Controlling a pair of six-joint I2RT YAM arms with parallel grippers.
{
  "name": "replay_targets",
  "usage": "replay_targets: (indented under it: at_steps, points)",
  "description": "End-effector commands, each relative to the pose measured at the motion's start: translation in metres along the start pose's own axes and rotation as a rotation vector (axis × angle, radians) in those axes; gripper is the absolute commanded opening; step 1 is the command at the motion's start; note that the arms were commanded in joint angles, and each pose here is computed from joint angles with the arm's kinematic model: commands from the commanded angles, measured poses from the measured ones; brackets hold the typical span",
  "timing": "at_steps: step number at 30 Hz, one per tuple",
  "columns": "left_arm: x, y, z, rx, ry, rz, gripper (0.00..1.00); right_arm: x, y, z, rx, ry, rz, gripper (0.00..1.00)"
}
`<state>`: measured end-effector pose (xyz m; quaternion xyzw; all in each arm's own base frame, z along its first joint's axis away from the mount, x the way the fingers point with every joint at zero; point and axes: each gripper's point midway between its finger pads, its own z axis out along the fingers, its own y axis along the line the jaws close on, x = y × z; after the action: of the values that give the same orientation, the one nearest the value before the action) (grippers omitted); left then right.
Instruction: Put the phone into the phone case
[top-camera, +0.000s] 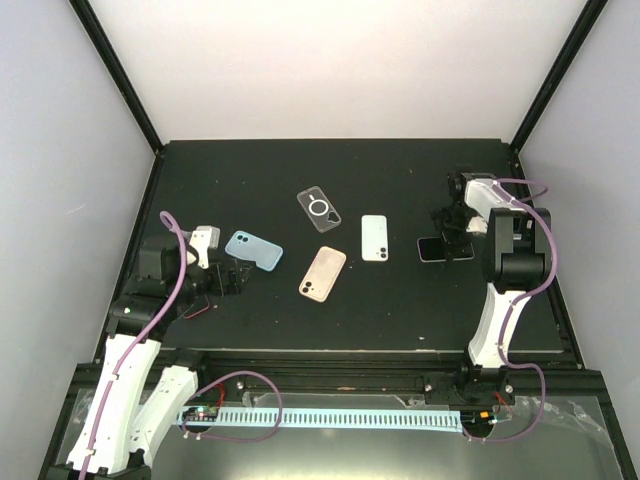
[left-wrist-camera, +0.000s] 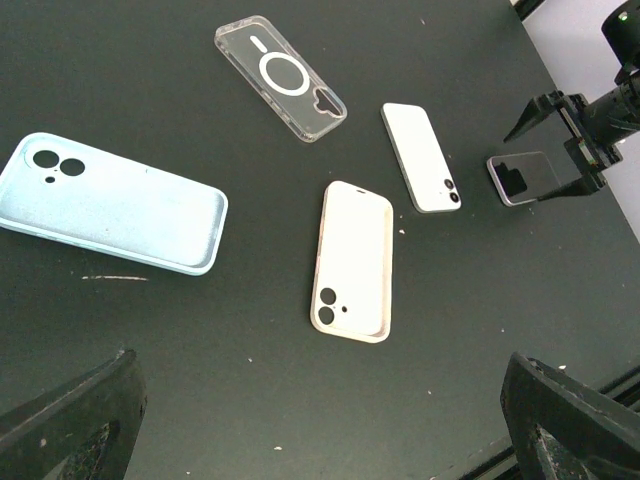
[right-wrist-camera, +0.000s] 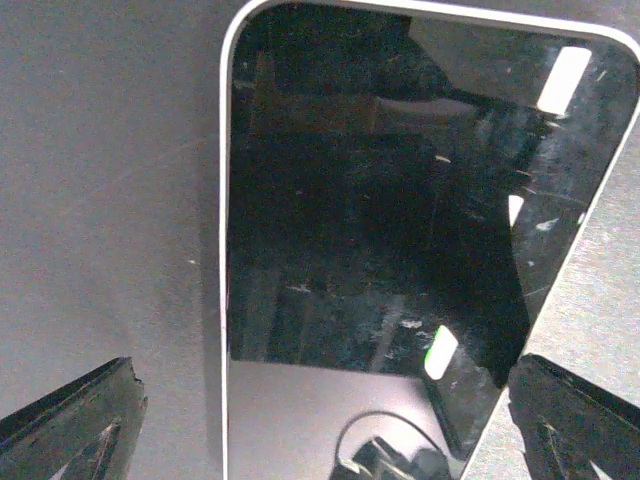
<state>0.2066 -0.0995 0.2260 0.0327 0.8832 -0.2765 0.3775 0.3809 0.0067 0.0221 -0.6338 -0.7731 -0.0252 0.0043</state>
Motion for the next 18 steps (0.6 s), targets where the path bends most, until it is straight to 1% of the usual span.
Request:
replay_targets:
  at_steps: [1,10,18]
  points:
    - [0.000,0.002,-0.001,-0.013,-0.002,0.009,0.99,0.000,-0.010,-0.002,0.056,0.011,0.037,1.00]
    - [0.001,0.001,-0.001,-0.006,0.002,0.001,0.99,0.003,-0.016,-0.014,0.064,0.029,0.064,1.00]
    - [-0.001,-0.004,0.000,0.018,0.016,-0.008,0.99,0.002,-0.020,-0.009,0.069,0.030,0.085,1.00]
